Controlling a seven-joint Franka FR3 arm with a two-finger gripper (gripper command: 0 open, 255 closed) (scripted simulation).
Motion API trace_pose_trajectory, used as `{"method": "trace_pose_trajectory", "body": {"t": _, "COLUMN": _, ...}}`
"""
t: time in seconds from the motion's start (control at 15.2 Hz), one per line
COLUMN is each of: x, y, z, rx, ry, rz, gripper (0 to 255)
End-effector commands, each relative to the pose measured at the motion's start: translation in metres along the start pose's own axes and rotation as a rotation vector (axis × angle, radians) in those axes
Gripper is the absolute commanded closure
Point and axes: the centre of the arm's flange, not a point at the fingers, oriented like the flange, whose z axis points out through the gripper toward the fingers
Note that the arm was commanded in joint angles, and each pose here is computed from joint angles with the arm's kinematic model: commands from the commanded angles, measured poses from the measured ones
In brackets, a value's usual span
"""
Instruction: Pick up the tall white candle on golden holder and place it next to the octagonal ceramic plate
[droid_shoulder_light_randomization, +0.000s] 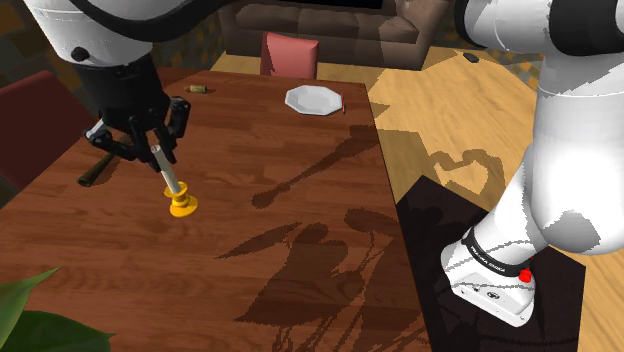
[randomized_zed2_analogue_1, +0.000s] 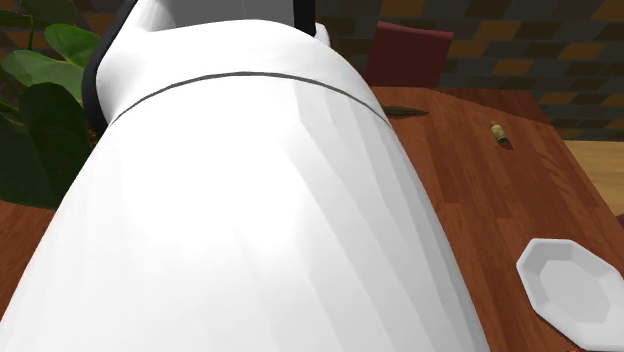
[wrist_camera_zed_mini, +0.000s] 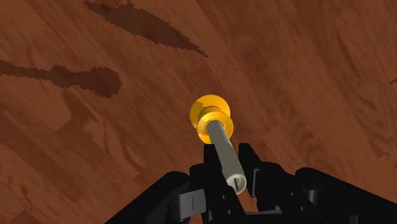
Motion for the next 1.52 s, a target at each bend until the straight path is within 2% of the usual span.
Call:
{"method": "trace_pose_trajectory", "body": {"t": 0.0, "x": -0.001, "y": 0.0, "z": -0.01, "rx": 0.0, "ry": 0.0, "rz": 0.0, "gripper": 255}}
{"method": "trace_pose_trajectory", "body": {"t": 1.19, "x": 0.003, "y": 0.0, "z": -0.104, "rx": 0.0, "ry": 0.0, "rz": 0.0, "gripper": 255}}
{"method": "trace_pose_trajectory", "body": {"t": 1.45, "x": 0.004, "y": 0.052, "z": -0.104, "rx": 0.0, "ry": 0.0, "rz": 0.0, "gripper": 255}}
